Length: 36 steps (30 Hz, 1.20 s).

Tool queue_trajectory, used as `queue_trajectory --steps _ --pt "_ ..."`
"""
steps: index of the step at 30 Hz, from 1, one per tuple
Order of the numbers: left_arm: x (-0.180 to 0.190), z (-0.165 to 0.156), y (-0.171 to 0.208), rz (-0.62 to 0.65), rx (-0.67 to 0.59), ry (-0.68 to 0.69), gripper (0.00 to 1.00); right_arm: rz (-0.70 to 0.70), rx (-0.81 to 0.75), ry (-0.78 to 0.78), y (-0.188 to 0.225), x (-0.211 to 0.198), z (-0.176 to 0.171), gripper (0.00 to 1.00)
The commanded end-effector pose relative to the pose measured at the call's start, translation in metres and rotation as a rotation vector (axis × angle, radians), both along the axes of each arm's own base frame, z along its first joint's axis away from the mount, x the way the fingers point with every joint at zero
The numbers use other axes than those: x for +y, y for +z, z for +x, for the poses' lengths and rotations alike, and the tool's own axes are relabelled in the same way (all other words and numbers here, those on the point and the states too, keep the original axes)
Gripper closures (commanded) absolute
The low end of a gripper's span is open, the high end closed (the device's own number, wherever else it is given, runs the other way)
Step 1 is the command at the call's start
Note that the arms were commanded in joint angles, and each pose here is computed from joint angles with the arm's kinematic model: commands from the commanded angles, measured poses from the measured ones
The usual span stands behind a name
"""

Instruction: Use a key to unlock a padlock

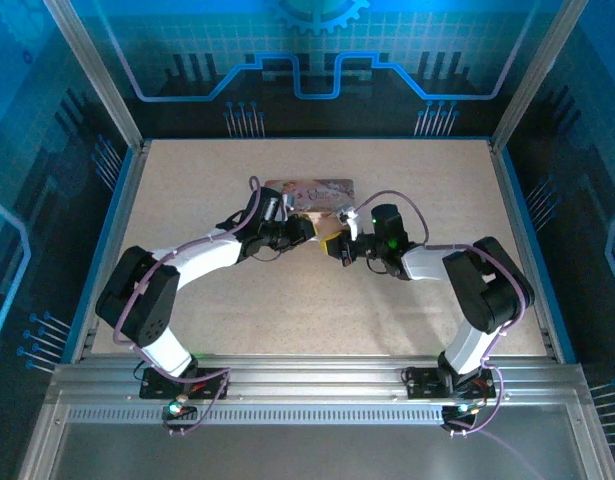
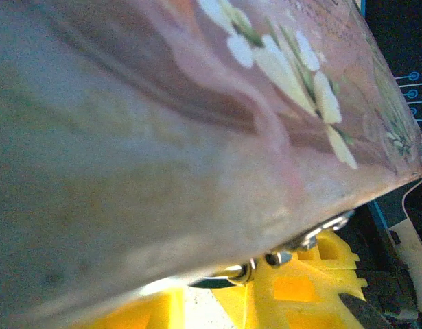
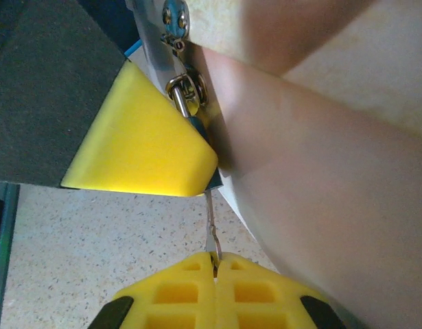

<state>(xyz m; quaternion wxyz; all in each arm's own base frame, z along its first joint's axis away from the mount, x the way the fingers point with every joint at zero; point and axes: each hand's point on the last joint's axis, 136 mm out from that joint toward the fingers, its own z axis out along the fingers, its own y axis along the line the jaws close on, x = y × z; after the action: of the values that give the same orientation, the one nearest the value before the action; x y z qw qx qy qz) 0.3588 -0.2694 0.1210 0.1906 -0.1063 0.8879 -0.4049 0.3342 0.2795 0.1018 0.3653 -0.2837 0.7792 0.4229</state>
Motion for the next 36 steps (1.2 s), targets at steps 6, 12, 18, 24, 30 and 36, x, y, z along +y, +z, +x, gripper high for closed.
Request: queue_trajectory --steps 6,12,18,24,30,36 --pt "-0.026 -0.015 0.029 -0.079 -0.035 -0.13 0.82 -0.024 -0.116 0.001 0.013 -0.001 -0.004 1.0" --pt "-0.024 -0.014 0.029 -0.078 -0.039 -0.124 0.82 -0.049 -0.095 0.007 0.004 -0.006 -0.013 1.0" --pt "-0.022 -0.014 0.028 -0.073 -0.035 -0.123 0.82 -0.056 -0.074 0.008 -0.003 -0.009 -0.022 1.0" --pt "-0.021 -0.013 0.029 -0.072 -0.035 -0.119 0.82 -0.061 -0.05 0.004 -0.012 -0.012 -0.027 1.0" --pt "-0.02 -0.013 0.028 -0.067 -0.036 -0.119 0.82 -0.041 -0.062 0.002 -0.007 -0.011 -0.026 1.0" --pt "-0.02 -0.014 0.03 -0.067 -0.038 -0.122 0.82 -0.039 -0.075 -0.006 -0.002 -0.009 -0.019 1.0"
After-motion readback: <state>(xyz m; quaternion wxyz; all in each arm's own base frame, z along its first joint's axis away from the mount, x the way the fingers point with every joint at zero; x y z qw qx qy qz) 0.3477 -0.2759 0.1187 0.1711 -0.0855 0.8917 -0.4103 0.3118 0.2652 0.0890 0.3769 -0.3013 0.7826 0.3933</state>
